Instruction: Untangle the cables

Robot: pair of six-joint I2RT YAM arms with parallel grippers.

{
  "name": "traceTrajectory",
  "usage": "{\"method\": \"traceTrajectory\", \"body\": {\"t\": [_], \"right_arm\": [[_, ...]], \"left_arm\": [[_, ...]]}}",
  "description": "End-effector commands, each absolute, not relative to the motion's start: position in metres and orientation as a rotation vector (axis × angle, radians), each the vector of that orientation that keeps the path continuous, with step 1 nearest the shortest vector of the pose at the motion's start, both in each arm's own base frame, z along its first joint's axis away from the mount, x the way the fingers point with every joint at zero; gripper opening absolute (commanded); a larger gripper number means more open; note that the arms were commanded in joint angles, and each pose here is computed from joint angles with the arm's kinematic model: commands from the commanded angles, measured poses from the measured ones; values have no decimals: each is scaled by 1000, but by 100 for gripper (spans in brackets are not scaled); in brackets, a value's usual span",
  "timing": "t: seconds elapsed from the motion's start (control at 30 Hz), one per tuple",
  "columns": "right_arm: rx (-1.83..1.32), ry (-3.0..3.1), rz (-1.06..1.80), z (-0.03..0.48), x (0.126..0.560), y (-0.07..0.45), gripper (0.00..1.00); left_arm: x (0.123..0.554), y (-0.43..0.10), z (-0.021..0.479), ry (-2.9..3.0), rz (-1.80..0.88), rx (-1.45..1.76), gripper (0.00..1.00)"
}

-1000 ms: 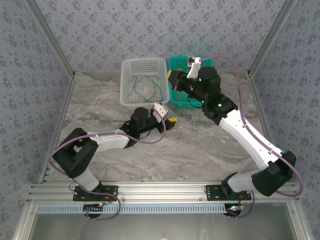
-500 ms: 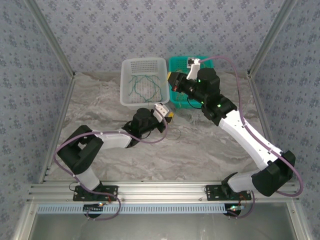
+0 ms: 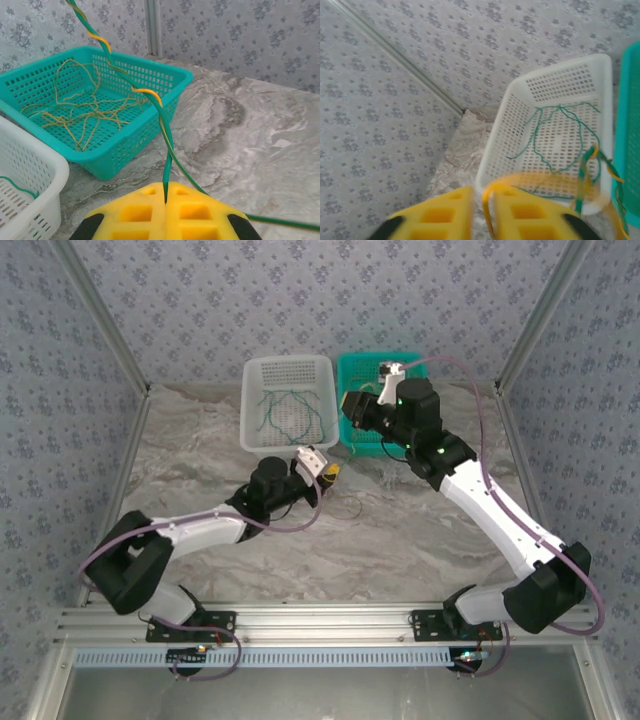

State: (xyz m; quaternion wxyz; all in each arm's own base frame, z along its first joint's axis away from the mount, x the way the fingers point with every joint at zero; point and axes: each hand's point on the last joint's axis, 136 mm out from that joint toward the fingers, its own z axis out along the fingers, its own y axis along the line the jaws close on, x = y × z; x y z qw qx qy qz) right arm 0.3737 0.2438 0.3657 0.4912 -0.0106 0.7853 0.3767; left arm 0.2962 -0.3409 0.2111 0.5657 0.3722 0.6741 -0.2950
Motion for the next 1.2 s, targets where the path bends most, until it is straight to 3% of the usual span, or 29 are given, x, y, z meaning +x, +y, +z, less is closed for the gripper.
{"method": "traceTrajectory", "body": {"t": [0.0,0.1,0.3,0.47,0.7,0.77,0.83,0.93,1.03,1.17], "right_arm": [[-59,2003,816,337,370,224,37],[-154,2063,793,317,362,222,58],[-305,2110,740,282,337,215,76],[-340,2200,727,259,326,210,79],[-348,2083,978,268,313,204,90],[-276,2094,942,266,319,191,91],[-154,2153,855,256,328,171,99],[-71,2243,703,237,335,144,99],[-198,2171,657,247,327,150,96],[-659,1806,782,280,274,211,94]], "left_arm": [[275,-338,229,1611,-754,949,0],[263,-324,225,1695,-763,945,0],[238,-295,216,1830,-753,954,0],[222,-281,220,1824,-756,987,0],[235,-268,223,1875,-739,918,0],[240,-264,224,1875,-718,900,0],[247,-259,222,1893,-696,870,0],[256,-251,216,1939,-671,837,0],[253,-254,215,1940,-694,861,0],[252,-257,217,1930,-712,867,0]]}}
